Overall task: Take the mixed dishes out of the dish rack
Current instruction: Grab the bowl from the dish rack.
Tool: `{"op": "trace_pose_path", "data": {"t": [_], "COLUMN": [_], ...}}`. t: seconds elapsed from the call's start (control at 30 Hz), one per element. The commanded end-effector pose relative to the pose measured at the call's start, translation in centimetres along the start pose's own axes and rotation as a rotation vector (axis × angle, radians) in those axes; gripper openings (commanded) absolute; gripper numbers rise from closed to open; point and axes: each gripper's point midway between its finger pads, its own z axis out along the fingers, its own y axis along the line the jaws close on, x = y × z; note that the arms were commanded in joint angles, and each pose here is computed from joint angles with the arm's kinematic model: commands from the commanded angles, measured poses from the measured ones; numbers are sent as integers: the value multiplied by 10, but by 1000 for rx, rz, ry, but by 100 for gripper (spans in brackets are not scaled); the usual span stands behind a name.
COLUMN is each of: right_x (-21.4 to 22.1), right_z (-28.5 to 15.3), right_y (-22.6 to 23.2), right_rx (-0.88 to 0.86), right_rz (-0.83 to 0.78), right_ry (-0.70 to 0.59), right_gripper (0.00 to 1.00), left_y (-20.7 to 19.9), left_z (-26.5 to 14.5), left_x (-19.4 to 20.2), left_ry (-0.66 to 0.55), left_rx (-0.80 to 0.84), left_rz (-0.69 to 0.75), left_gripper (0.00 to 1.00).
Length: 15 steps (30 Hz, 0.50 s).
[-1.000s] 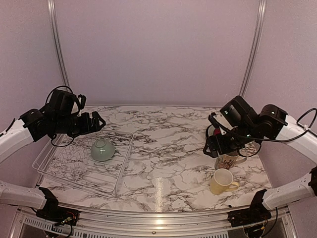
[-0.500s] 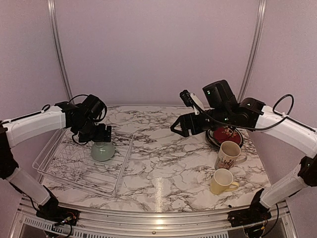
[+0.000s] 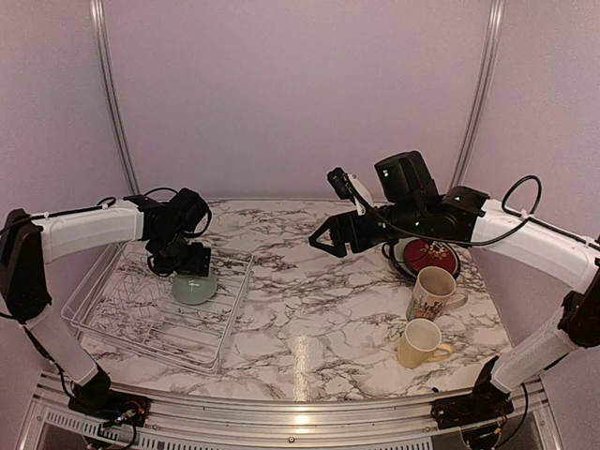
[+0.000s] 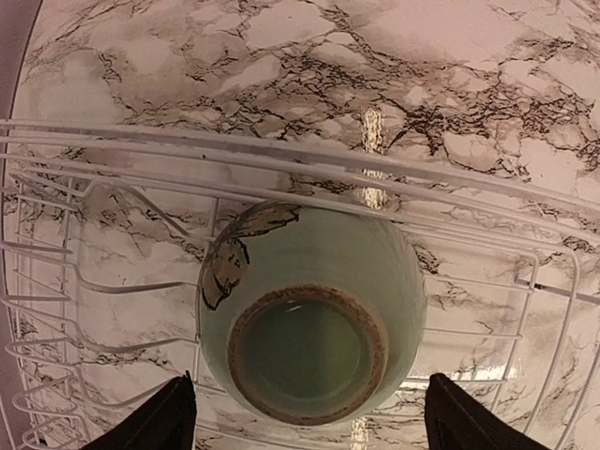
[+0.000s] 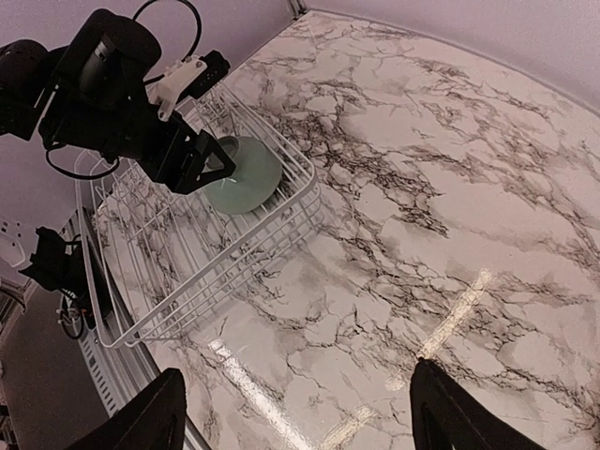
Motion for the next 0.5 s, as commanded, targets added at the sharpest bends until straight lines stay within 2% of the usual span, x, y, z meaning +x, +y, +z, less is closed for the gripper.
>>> {"op": "trace_pose_path", "data": {"t": [0.0, 0.3, 0.47], "right_x": [-1, 2, 4], "right_z": [5, 11, 13], "right_y": [6, 3, 2], "right_rx": [-24, -17, -11], "right_rz": [-15, -11, -14], "right_ry": [-2, 9, 15], "right_gripper": [79, 79, 79], "left_y": [-1, -4, -1], "left_z": [6, 20, 20], "left_x": [-1, 0, 0], "left_ry": [24, 51, 42], "left_rx": [3, -13, -30], "left_rz": [13, 20, 19], "left_gripper": [85, 79, 68]}}
